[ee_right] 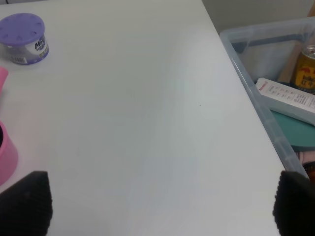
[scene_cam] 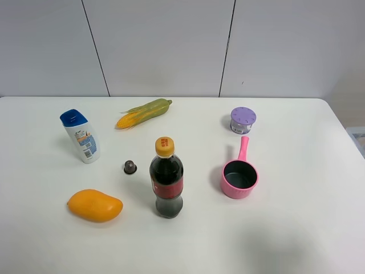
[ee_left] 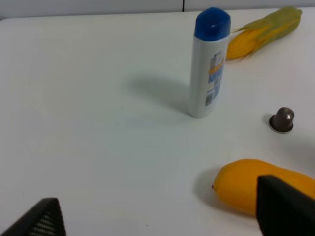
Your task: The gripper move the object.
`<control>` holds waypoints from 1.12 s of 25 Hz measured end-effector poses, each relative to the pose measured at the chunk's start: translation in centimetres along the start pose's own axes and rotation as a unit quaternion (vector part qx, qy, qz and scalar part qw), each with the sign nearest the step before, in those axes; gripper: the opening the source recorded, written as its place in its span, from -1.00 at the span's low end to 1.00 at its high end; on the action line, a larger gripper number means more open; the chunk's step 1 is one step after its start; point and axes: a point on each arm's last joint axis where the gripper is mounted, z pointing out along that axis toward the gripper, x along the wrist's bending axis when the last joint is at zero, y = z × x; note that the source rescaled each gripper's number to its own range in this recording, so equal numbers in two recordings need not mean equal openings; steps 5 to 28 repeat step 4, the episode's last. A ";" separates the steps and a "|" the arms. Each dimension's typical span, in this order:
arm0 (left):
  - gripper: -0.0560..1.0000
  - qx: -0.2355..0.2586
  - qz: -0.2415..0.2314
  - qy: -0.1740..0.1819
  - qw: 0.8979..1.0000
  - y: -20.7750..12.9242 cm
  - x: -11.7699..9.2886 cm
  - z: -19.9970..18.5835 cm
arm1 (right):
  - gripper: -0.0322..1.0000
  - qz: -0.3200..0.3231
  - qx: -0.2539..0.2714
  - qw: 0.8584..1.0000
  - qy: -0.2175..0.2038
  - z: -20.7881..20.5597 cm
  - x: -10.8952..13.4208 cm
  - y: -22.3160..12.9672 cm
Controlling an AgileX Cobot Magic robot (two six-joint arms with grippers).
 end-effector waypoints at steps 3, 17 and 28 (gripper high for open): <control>1.00 0.000 0.000 0.000 1.000 0.0 0.0 0.0 | 0.39 0.000 0.000 1.000 0.000 0.0 0.0 0.0; 1.00 0.000 0.000 0.000 1.000 0.0 0.0 0.0 | 0.39 0.000 0.000 1.000 0.000 0.0 0.0 0.0; 1.00 0.000 0.000 0.000 1.000 0.0 0.0 0.0 | 0.39 0.000 0.000 1.000 0.000 0.0 0.0 0.0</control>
